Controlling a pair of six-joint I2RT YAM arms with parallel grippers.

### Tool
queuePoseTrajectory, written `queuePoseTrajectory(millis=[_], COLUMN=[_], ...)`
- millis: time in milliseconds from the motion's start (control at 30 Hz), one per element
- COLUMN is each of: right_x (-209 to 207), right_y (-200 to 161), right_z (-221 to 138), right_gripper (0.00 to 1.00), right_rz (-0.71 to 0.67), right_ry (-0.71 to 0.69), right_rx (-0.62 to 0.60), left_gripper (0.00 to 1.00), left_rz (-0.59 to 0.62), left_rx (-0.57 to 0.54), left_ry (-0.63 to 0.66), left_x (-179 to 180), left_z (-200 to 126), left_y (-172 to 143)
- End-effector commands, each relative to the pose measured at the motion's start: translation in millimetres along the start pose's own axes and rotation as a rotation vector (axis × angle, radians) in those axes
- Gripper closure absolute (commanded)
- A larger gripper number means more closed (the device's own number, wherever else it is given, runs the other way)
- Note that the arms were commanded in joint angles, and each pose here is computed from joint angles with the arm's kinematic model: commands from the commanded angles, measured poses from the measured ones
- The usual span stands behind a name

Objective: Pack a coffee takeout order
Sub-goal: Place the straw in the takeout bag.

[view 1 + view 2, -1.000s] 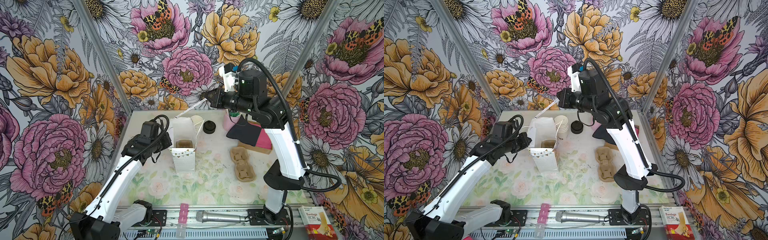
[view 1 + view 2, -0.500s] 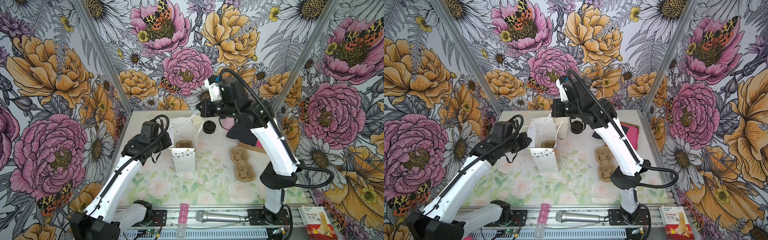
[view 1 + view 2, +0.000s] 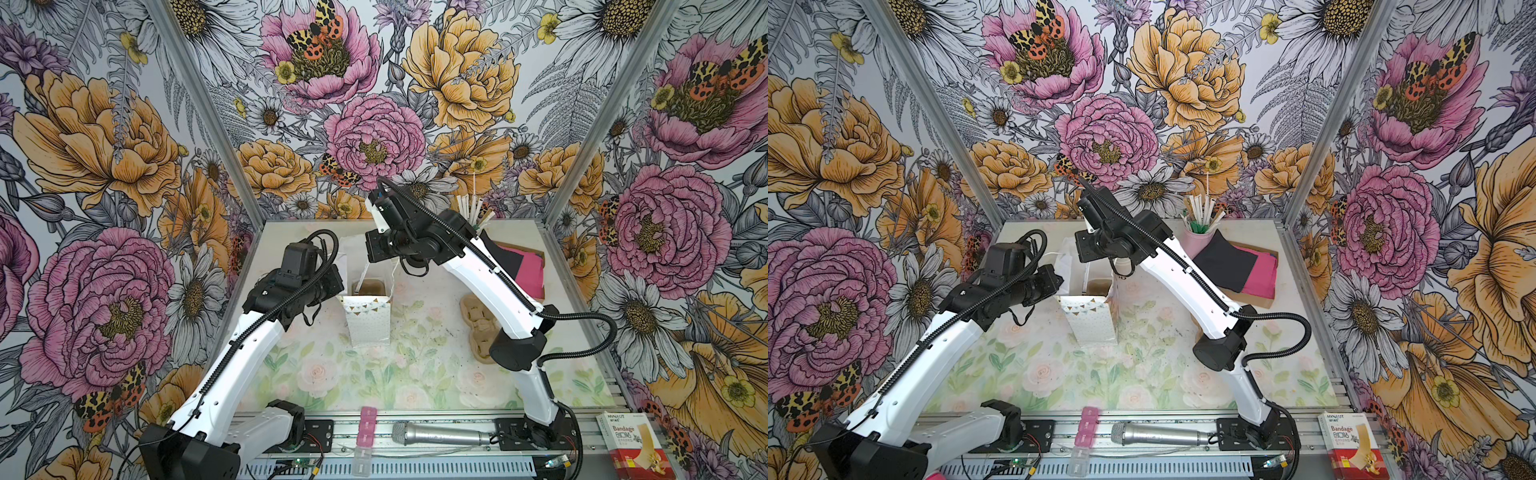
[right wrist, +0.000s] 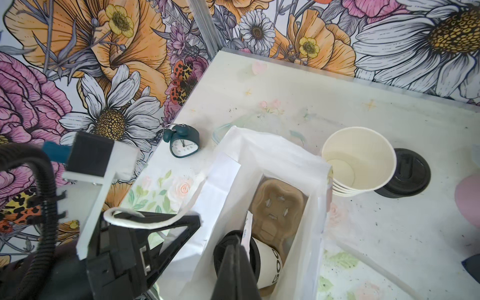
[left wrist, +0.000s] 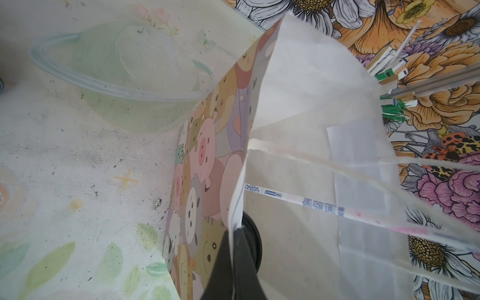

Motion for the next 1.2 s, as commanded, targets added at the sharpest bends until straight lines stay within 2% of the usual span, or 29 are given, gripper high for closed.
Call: queuePoseTrajectory(millis=[0,100,200,233,267,467,633,833,1000,1100,1167], right_x=[-4,-3,-1,0,1,-4,-24,-48,-110,-153,-188], right_y=[-7,-16,-20,-19,-18,-1,33,69,80,71,53], right_z=[19,38,50,52,53,38,-2,-66,-127,-161,-177], right_gripper=[1.00,0.94,0.72,0.59,0.51,0.27,0.19,0.16,0.15,0.14,0.14], right_rz=[-0.049,-0.051,-0.050,-0.050,-0.047,-0.025,0.040,0.073,0.147,0.175,0.218], right_ry=[-0.047,-0.043,-0.030,-0.025,-0.021,-0.028,-0.051,-0.104,-0.256,-0.400,-0.504], right_rx=[0.028,0.070,0.087,0.085,0.080,0.014,-0.121,-0.308,-0.407,-0.421,-0.389], left_gripper=[1.00,1.00,1.00,1.00,1.00,1.00,1.00,1.00,1.00,1.00,1.00], left_rz=[0.030,0.033,0.033,0.031,0.031,0.028,0.026,0.030,0.031,0.031,0.032], left_rx=[0.002,0.001,-0.001,-0.001,-0.001,0.005,0.009,0.016,0.018,0.018,0.019], left_ry=[0.007,0.006,0.007,0.006,0.006,0.011,0.013,0.014,0.014,0.014,0.015], left_x=[-1,-1,-1,-1,-1,0,1,-1,-1,-1,-1], left_z=[0,0,0,0,0,2,3,5,5,5,6], left_y=[0,0,0,0,0,-2,-2,-1,-2,-2,-2])
Point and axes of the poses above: each gripper's point midway between its finger pads, its own z axis out along the fingers, its own x axis along the line the jaws close on, y = z × x, the point moved 2 cm from there along -z, back along the fingers, and after that the axes turned 12 degrees about -z, right-handed, at the moved point
